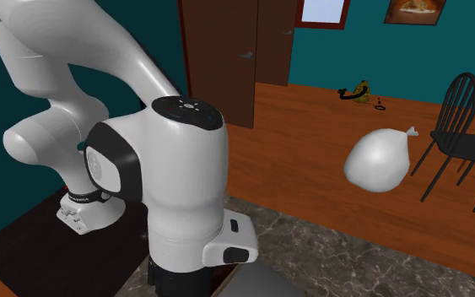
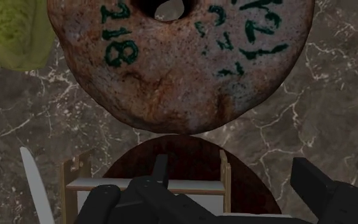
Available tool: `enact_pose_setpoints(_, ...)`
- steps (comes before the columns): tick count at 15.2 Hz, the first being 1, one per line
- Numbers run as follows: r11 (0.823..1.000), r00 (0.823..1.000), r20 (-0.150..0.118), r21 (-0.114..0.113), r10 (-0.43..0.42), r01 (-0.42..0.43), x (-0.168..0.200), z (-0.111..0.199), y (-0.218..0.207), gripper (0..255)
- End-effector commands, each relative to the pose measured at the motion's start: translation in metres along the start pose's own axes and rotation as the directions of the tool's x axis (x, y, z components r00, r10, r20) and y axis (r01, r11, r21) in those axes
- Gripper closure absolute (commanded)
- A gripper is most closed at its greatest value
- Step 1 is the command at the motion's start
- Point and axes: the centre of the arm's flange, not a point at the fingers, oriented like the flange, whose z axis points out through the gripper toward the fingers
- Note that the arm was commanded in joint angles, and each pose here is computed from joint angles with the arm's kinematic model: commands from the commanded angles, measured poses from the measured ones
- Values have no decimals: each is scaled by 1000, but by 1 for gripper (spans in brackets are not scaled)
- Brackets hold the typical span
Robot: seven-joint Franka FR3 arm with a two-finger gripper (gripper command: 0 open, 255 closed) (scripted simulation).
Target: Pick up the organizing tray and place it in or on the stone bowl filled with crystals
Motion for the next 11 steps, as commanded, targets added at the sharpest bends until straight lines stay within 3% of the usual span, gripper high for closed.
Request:
enact_pose_setpoints(1,1000,1000,0,0,0,0,1,-20,0,0)
enact_pose_setpoints(3,1000,1000,0,0,0,0,1,-44,0,0)
enact_pose_setpoints(11,1000,1000,0,0,0,0,1,-44,0,0)
